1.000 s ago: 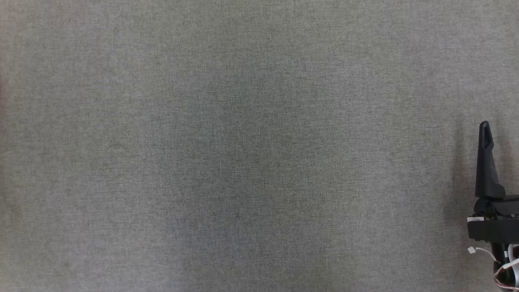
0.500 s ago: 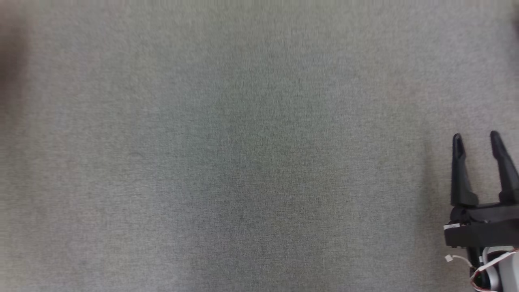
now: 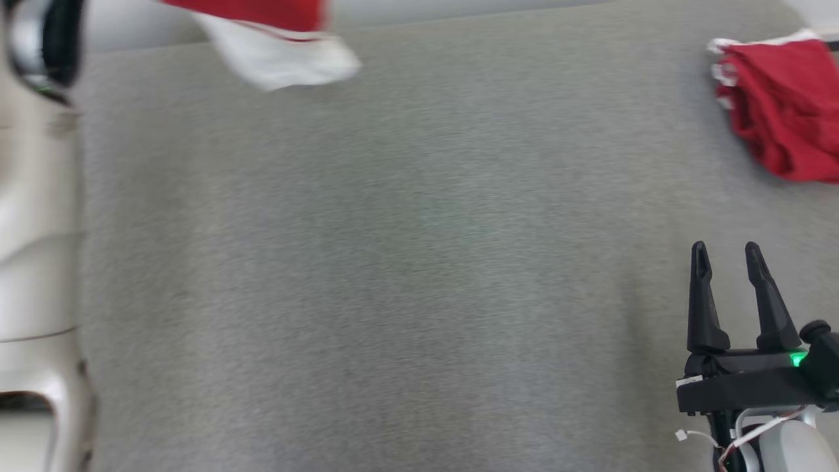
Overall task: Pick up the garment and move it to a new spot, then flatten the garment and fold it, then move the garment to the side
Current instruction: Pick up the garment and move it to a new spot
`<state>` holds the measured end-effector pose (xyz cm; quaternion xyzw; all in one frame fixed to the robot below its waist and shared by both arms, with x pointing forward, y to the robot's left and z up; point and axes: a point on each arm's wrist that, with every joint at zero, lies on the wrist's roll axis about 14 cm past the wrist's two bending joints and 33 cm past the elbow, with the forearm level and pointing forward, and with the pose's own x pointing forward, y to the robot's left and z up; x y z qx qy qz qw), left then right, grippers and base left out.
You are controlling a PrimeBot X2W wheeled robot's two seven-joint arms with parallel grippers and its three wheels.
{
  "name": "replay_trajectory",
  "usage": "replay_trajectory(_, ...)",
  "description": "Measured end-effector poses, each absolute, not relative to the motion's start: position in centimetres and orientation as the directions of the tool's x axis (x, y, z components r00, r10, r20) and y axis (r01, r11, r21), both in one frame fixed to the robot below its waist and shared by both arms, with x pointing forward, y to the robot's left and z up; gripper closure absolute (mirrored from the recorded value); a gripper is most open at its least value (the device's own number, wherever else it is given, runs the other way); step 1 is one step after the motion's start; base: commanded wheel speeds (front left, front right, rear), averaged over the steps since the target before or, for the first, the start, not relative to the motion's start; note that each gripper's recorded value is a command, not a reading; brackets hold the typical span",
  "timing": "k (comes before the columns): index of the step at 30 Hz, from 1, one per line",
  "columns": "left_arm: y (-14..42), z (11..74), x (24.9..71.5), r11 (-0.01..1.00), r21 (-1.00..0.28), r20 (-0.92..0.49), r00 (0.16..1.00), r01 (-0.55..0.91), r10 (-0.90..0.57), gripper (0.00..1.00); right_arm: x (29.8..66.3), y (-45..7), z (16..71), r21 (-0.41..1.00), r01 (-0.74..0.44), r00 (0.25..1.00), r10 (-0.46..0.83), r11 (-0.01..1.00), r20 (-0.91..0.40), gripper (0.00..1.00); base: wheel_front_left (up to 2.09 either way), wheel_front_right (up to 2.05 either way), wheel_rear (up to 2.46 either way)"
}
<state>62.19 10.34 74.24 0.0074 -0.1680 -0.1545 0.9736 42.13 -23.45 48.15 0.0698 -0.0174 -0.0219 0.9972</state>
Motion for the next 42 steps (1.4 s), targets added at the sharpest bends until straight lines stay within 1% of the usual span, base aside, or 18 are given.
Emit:
replay_trajectory(3,4.2,75.5,61.2,0.902,0.071,0.350,0.837,0.425,-0.422,1.00,40.8,-25.0,48.5,0.142,0.096,0.994,-0.101,0.985,0.034,0.00,0.00,0.00,0.00)
replay_trajectory(8,-5.4,75.5,58.7,0.781,0.045,0.368,0.716,0.624,-0.593,1.00,38.4,-27.7,48.9,0.136,0.191,0.980,-0.197,0.972,0.031,0.00,0.00,0.00,0.00)
replay_trajectory(12,-10.2,73.4,56.8,0.685,-0.012,0.362,0.642,0.728,-0.676,1.00,36.8,-29.4,49.3,0.127,0.247,0.967,-0.253,0.961,0.032,0.00,0.00,0.00,0.00)
replay_trajectory(15,-12.0,70.3,56.0,0.645,-0.074,0.331,0.629,0.761,-0.704,1.00,36.0,-30.2,49.4,0.122,0.277,0.959,-0.282,0.953,0.032,0.00,0.00,0.00,0.00)
replay_trajectory(19,-12.4,64.6,54.8,0.637,-0.176,0.256,0.660,0.750,-0.706,1.00,35.6,-30.3,49.1,0.127,0.288,0.956,-0.293,0.949,0.022,0.00,0.00,0.00,0.00)
replay_trajectory(24,-10.0,56.2,52.5,0.679,-0.319,0.104,0.736,0.662,-0.669,1.00,36.1,-29.3,48.9,0.138,0.262,0.964,-0.267,0.955,0.020,0.00,0.00,0.00,0.00)
replay_trajectory(31,-5.2,47.8,47.8,0.758,-0.415,-0.076,0.811,0.503,-0.580,1.00,37.4,-27.3,49.0,0.148,0.187,0.981,-0.193,0.971,0.028,0.00,0.00,0.00,0.00)
replay_trajectory(33,-4.7,46.8,47.0,0.766,-0.415,-0.102,0.812,0.491,-0.575,1.00,37.5,-27.0,49.0,0.150,0.177,0.983,-0.184,0.973,0.030,0.00,0.00,0.00,0.00)
replay_trajectory(34,-3.8,45.3,45.5,0.780,-0.426,-0.140,0.819,0.458,-0.557,1.00,37.7,-26.4,49.0,0.154,0.159,0.986,-0.165,0.975,0.032,0.00,0.00,0.00,0.00)
replay_trajectory(36,-3.5,44.8,44.9,0.783,-0.429,-0.153,0.818,0.451,-0.555,1.00,37.7,-26.2,49.0,0.155,0.153,0.987,-0.159,0.976,0.030,0.00,0.00,0.00,0.00)
replay_trajectory(37,-3.4,44.6,44.4,0.784,-0.428,-0.157,0.818,0.449,-0.554,0.33,37.7,-26.1,48.9,0.156,0.148,0.988,-0.154,0.977,0.030,0.00,0.00,0.00,0.00)
replay_trajectory(38,-3.3,44.6,44.0,0.786,-0.419,-0.155,0.818,0.454,-0.554,0.00,37.8,-25.9,48.9,0.156,0.142,0.989,-0.148,0.978,0.030,0.00,0.00,0.00,0.00)
replay_trajectory(40,-3.2,45.1,43.6,0.791,-0.378,-0.134,0.817,0.481,-0.560,0.00,37.7,-25.7,49.0,0.152,0.130,0.990,-0.136,0.980,0.031,0.00,0.00,0.00,0.00)
replay_trajectory(42,-2.5,46.2,43.8,0.800,-0.363,-0.097,0.835,0.478,-0.542,0.00,37.5,-25.5,49.0,0.150,0.121,0.991,-0.127,0.981,0.030,0.00,0.00,0.00,0.00)
